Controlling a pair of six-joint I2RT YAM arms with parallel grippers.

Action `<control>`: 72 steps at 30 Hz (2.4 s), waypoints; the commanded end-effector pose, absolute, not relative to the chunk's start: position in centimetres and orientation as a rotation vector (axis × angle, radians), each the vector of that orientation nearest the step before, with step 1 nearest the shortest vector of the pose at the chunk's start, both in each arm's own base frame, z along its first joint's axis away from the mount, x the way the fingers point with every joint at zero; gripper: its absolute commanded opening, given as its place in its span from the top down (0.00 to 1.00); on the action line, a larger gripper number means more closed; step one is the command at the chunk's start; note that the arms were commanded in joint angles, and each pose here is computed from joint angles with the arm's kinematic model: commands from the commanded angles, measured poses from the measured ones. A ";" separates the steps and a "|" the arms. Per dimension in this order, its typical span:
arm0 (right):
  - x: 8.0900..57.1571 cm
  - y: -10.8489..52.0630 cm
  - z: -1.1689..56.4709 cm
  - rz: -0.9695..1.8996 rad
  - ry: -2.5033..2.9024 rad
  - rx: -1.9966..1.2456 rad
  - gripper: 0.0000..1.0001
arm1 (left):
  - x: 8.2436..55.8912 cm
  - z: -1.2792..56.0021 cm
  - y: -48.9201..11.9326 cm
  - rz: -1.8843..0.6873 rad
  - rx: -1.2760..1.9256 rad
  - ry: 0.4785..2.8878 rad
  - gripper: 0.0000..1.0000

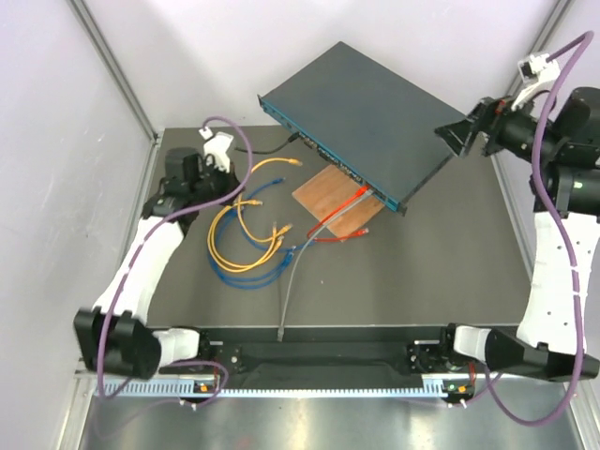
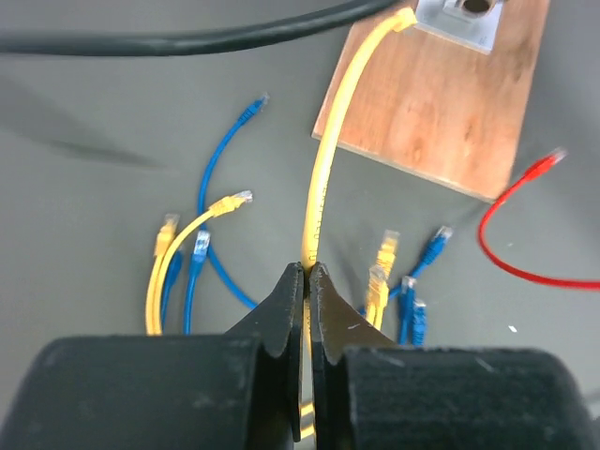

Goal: Insert the plug into the switch port

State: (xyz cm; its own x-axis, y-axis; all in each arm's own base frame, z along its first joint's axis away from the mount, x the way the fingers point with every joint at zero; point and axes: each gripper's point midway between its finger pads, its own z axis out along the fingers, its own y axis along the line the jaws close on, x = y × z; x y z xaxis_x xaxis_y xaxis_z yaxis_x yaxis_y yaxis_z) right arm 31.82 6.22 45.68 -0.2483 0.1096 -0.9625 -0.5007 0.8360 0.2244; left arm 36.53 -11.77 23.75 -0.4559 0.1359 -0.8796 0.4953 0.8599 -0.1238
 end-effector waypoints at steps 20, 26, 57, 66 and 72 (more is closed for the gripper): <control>24.2 31.7 49.9 1.237 1.430 -0.780 0.13 | 21.5 37.6 -8.4 -0.351 0.343 1.502 1.00; 21.3 38.8 49.7 1.429 1.387 -0.841 0.16 | 20.5 37.8 -8.0 -0.295 0.391 1.441 1.00; 22.4 48.3 44.4 1.740 1.602 -0.663 0.26 | 20.6 36.4 -8.5 -0.256 0.487 1.355 1.00; 22.8 49.0 45.4 1.762 1.548 -0.670 0.70 | 20.3 35.1 -9.5 -0.257 0.595 1.344 1.00; 22.3 48.8 45.1 1.726 1.496 -0.774 1.00 | 19.9 33.8 -9.8 -0.264 0.641 1.360 0.88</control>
State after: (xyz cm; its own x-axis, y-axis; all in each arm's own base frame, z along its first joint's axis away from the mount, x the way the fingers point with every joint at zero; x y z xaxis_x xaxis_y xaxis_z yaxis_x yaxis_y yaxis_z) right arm 23.49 49.09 41.03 -0.6740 0.0737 -0.7351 -0.7363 0.0134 0.6765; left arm 20.42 -9.28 33.45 0.1698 0.1764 -0.9696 0.5061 0.8286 0.2394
